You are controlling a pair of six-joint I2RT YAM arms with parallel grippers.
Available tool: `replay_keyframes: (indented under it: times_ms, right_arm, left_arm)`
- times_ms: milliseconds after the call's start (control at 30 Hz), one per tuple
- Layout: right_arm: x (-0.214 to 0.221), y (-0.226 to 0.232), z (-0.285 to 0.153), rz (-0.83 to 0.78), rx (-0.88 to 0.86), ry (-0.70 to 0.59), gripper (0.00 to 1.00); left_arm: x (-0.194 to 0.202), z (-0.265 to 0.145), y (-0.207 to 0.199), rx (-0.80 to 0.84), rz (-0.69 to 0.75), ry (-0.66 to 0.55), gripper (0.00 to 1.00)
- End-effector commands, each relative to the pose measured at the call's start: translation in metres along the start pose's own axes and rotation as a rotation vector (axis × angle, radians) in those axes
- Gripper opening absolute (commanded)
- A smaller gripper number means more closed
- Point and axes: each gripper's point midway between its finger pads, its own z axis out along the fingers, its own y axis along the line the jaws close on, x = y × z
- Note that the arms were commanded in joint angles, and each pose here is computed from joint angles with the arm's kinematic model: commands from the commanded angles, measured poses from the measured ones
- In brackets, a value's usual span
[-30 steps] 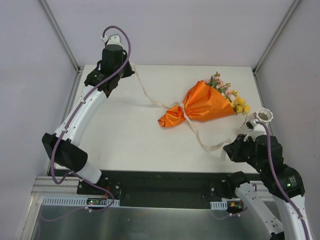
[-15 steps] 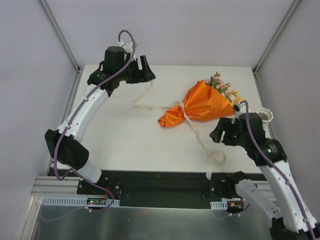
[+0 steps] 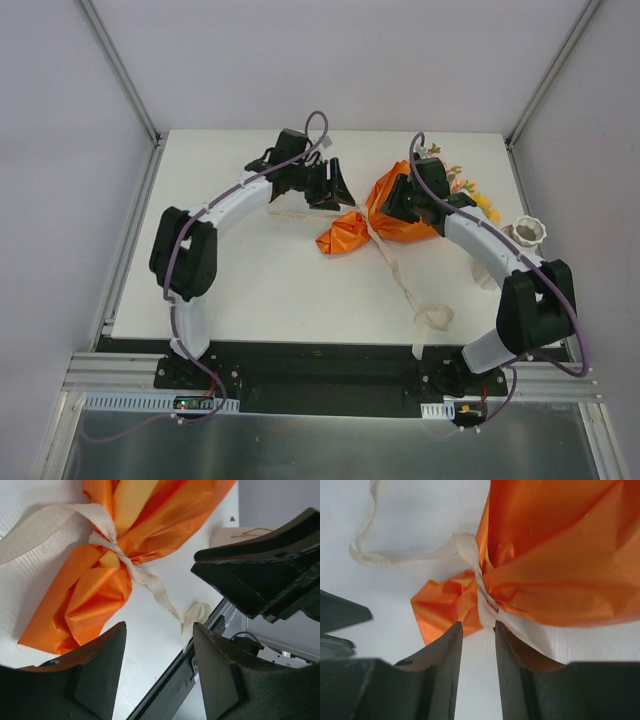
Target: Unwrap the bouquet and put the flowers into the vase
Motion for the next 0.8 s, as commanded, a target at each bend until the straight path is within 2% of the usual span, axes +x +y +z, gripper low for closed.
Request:
replay_keyframes:
  times_ms: [0,67,100,200,333,467,633,767]
  right_arm:
    - [-0.047,0.015,0.032,0.101,-0.045,-0.219,0.34]
    - [-0.044,0.01,0.048,0.085,-0.036,-0.235,0.34]
    - [-0.04,0.011,0.053,0.022,-0.039,-0.243,0.34]
    - [-0.029,-0.003,0.067,-0.057,0.056,-0.226,0.34]
    - [-0.012,0.002,0.085,-0.027,-0.003,-0.181,0.32]
    - [-0.004,0.009,0.093,-0.009,-0.046,-0.155,0.27]
    - [0.007,0.002,0.098,0.015,-0.026,-0.136,0.2]
    - [0.008,0.002,0.096,0.03,-0.028,-0.15,0.2]
  left_arm:
    - [-0.003,0.023,-0.009,0.099,-0.108,0.066,0.56]
    - [-0.001,0.034,0.002,0.086,-0.119,0.083,0.57]
    - [-0.001,0.037,0.005,0.083,-0.117,0.087,0.57]
    - [0.0,0.048,0.022,0.042,-0.098,0.08,0.57]
    - [0.006,0.066,0.045,0.003,-0.123,0.111,0.53]
    - [0.009,0.064,0.043,0.0,-0.119,0.125,0.45]
    - [0.011,0.049,0.031,-0.011,-0.072,0.115,0.47]
    - [0.017,0.048,0.039,-0.061,-0.06,0.121,0.48]
